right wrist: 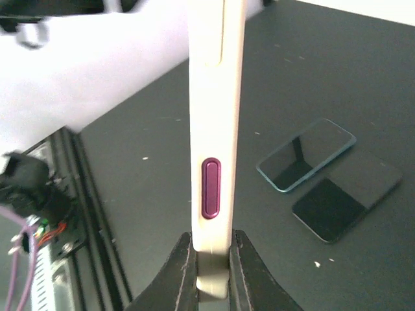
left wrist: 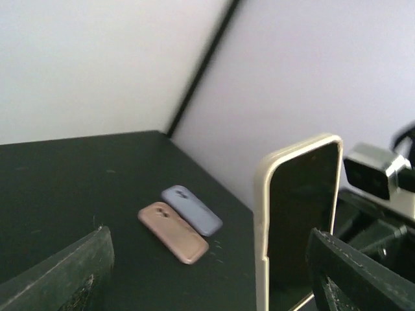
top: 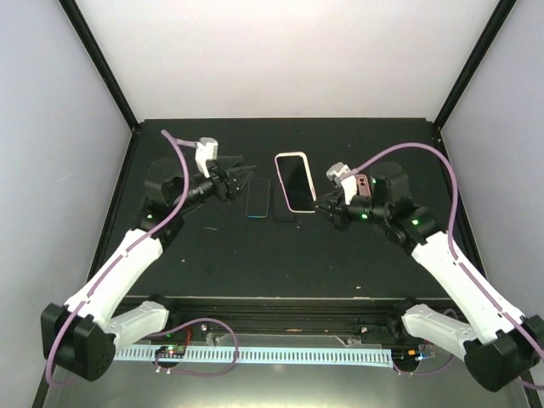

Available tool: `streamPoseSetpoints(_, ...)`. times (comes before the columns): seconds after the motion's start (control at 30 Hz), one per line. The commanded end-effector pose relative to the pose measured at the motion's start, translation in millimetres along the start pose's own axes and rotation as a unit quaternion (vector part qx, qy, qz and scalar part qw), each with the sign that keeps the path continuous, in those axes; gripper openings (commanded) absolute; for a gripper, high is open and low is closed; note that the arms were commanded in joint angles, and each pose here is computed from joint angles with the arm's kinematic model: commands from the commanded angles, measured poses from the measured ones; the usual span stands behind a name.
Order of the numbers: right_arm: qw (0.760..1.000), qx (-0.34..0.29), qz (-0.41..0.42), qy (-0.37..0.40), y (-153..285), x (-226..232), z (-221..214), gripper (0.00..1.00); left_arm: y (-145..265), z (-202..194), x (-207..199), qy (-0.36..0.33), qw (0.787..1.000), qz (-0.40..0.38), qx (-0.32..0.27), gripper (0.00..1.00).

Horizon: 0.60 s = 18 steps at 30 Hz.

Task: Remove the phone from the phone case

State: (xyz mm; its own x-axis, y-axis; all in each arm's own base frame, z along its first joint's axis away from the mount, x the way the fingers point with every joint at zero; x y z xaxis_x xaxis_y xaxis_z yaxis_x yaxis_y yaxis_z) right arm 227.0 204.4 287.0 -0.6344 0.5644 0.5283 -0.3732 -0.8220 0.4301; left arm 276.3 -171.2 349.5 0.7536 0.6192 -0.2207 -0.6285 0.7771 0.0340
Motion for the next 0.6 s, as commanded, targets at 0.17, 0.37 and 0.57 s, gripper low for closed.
streamPoseSetpoints(0.17, 0.981, 0.041, 0.177, 0.063, 23.9, 52.5, -15.5, 0.01, -1.2, 6.4, -68.4, -0.048, 0.966, -0.252, -0.042, 0.79)
streamPoseSetpoints(0.37, 0.973, 0.054, 0.217, 0.057, 22.1, 59.9, -12.6, 0.01, -12.2, -8.4, -95.5, -0.048, 0.957, -0.287, -0.008, 0.76)
streamPoseSetpoints(0.57, 0.97, 0.06, 0.231, 0.048, 20.6, 61.5, -13.0, 0.01, -14.6, -12.6, -102.3, -0.042, 0.951, -0.306, -0.002, 0.58)
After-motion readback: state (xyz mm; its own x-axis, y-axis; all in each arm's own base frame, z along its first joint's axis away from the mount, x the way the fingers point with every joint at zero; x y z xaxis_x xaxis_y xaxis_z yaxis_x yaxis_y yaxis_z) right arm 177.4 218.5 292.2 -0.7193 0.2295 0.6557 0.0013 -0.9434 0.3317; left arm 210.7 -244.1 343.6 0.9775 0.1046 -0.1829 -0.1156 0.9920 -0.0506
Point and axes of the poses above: each gripper's point midway between its finger pads, its own y axis back along the fingers, its own x axis along the line the jaws close on, z = x × y, the point moved 4 cm from there along y, back along the fingers, and after that the axes turned 15 degrees about -y, right-handed, at the moved point
